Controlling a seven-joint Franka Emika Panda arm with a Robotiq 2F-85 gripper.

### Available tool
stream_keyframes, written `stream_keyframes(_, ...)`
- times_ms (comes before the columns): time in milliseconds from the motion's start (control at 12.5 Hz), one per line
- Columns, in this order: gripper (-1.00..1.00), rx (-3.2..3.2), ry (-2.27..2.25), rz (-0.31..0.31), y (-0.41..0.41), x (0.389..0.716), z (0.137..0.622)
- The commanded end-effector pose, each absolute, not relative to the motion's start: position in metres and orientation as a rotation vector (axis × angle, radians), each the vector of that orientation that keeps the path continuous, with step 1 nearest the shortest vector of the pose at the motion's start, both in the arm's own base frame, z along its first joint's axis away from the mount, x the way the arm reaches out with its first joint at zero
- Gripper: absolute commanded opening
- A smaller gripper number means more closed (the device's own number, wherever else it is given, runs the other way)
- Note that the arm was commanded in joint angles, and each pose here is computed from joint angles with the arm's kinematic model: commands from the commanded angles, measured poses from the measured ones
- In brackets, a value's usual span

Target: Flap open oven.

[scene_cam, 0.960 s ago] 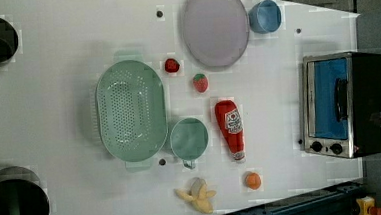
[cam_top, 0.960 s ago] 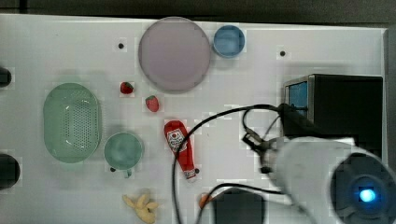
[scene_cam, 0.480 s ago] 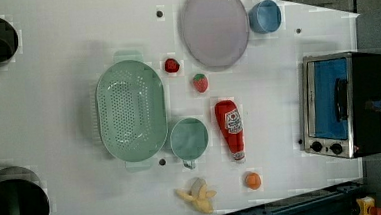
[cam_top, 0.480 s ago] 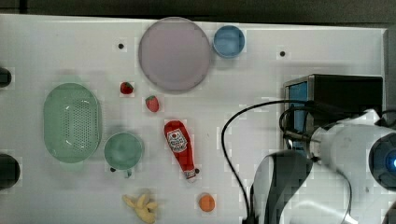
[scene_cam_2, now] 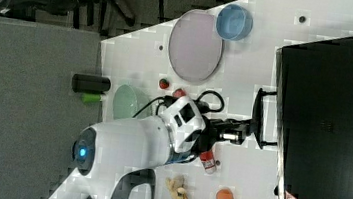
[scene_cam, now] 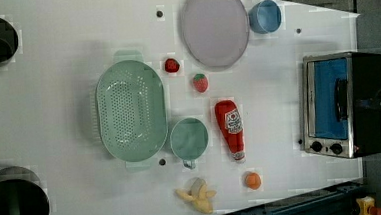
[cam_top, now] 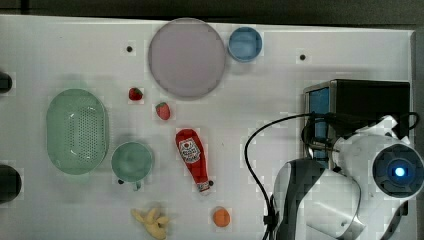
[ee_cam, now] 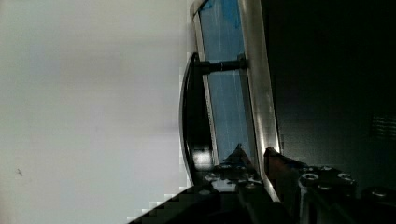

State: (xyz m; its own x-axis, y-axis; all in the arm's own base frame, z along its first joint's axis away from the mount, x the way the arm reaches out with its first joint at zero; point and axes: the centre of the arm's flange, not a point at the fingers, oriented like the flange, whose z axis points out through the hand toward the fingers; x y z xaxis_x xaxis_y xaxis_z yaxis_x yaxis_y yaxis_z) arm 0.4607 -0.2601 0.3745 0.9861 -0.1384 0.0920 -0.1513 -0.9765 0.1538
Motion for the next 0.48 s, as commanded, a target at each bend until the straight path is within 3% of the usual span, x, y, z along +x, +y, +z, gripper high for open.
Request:
stream_keyframes(80,-0.65,2.955,-0.106,0.134,-0.259,0.464,0.345)
stream_keyframes(240,-0.65,2.943,-0.096,0.150,-0.258,0.464,0.329)
stream_keyframes(480,-0.65,2.949,-0.075,0.119,-0.250,0.467,0.316)
